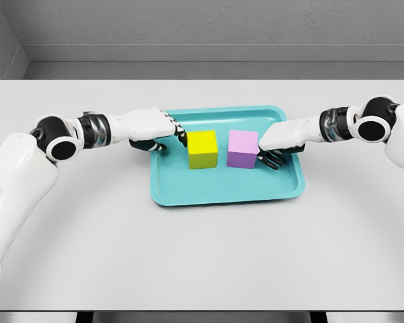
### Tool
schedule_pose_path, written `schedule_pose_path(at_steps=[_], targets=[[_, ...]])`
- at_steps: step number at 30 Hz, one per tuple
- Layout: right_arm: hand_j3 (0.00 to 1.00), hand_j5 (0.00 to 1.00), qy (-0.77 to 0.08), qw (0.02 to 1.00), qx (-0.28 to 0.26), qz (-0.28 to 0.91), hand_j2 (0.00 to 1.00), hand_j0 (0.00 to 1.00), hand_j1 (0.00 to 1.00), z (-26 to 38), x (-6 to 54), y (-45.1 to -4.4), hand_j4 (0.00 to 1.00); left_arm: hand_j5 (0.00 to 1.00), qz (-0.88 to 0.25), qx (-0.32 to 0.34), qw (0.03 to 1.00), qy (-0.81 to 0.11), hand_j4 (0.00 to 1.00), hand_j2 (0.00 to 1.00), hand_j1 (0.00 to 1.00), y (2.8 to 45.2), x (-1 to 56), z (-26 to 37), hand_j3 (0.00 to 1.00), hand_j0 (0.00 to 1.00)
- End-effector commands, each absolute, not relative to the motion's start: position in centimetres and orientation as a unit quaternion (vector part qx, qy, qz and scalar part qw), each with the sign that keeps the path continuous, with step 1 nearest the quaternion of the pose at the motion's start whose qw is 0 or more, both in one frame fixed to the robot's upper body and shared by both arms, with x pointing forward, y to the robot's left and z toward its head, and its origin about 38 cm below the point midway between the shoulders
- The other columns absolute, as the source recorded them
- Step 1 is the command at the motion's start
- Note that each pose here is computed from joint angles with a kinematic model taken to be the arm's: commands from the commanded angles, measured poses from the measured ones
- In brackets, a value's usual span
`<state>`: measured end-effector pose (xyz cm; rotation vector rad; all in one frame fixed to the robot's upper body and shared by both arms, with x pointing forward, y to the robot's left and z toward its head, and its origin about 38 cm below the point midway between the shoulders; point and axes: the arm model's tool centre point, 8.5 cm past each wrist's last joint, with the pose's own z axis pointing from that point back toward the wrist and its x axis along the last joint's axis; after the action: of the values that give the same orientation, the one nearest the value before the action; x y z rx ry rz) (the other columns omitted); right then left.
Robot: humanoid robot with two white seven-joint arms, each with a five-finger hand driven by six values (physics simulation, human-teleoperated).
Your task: Push two cubes
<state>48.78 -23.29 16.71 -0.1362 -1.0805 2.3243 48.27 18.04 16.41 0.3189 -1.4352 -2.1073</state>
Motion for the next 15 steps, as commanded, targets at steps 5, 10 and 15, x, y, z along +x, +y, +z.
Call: schedule_pose_path(at_steps=[5,10,15], targets=[[0.11,0.11,-0.406,0.284,-0.051,0.867,0.11,0.11,0.11,16.83,48.84,-23.15,0.11,0.63,-0.784,0.115,0.282,-0.541,0.63,0.63,0.63,17.51,48.26,16.42,0.63,0.63],[0.11,0.11,-0.406,0.285,-0.051,0.867,0.11,0.11,0.11,16.81,48.86,-23.20,0.11,0.63,-0.783,0.114,0.283,-0.541,0.63,0.63,0.63,17.49,48.28,16.34,0.63,0.63],[0.11,0.11,-0.402,0.290,-0.053,0.867,0.11,0.11,0.11,16.59,48.93,-23.67,0.11,0.63,-0.782,0.115,0.294,-0.537,0.63,0.63,0.63,18.19,48.51,15.98,0.63,0.63]])
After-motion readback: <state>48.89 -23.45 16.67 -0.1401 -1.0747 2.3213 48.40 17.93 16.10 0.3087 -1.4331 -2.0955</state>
